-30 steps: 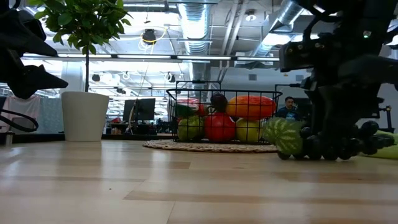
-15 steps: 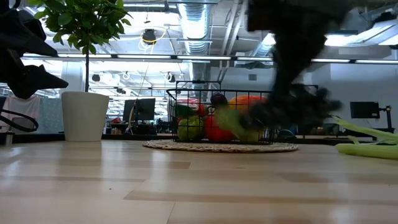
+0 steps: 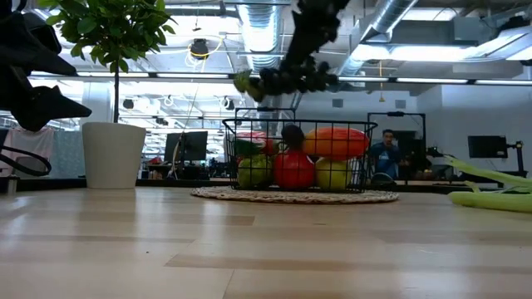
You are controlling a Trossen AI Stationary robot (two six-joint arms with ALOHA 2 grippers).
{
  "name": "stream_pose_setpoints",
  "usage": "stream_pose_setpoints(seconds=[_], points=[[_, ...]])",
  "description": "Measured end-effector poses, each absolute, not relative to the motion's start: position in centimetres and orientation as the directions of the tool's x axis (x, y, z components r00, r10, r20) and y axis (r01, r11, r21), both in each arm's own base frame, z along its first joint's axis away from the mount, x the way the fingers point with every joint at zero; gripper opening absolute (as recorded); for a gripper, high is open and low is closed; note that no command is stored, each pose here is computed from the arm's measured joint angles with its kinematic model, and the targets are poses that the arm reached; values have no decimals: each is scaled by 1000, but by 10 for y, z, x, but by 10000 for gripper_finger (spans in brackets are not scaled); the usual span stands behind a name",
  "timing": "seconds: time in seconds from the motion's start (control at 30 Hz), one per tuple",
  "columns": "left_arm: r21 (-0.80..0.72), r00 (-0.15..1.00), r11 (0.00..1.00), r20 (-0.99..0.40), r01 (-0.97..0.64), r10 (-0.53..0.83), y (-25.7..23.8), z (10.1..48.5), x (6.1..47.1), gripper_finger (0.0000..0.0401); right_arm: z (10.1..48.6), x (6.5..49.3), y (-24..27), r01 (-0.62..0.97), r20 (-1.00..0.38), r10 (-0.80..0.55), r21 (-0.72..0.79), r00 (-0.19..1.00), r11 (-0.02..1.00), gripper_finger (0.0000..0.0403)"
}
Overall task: Build produce basket
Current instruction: Put the purple grapes into the black wire basket
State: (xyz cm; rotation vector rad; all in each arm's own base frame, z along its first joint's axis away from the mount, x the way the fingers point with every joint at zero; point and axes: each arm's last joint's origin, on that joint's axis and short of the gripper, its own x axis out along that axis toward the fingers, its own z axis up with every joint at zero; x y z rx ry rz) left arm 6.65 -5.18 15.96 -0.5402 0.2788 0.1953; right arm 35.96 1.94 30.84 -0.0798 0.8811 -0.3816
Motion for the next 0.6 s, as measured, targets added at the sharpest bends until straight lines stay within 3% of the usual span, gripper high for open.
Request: stream_pose_setpoints(seconds=[0.23,0.4,0.6], points=[[-477,944,841,-311,-255,109,-52,160,67,341,343,361,-55,421,-651,-507,-301,565,856,23],[-468,944,847,-311,-253,109,-52,160,67,341,343,358,-101,465,-630,-562,-335,536,819,23],[-450,944,856,-307,-253,118,-51,160,67,341,330,359,-144,434,-646,-536,-330,543,838,24]])
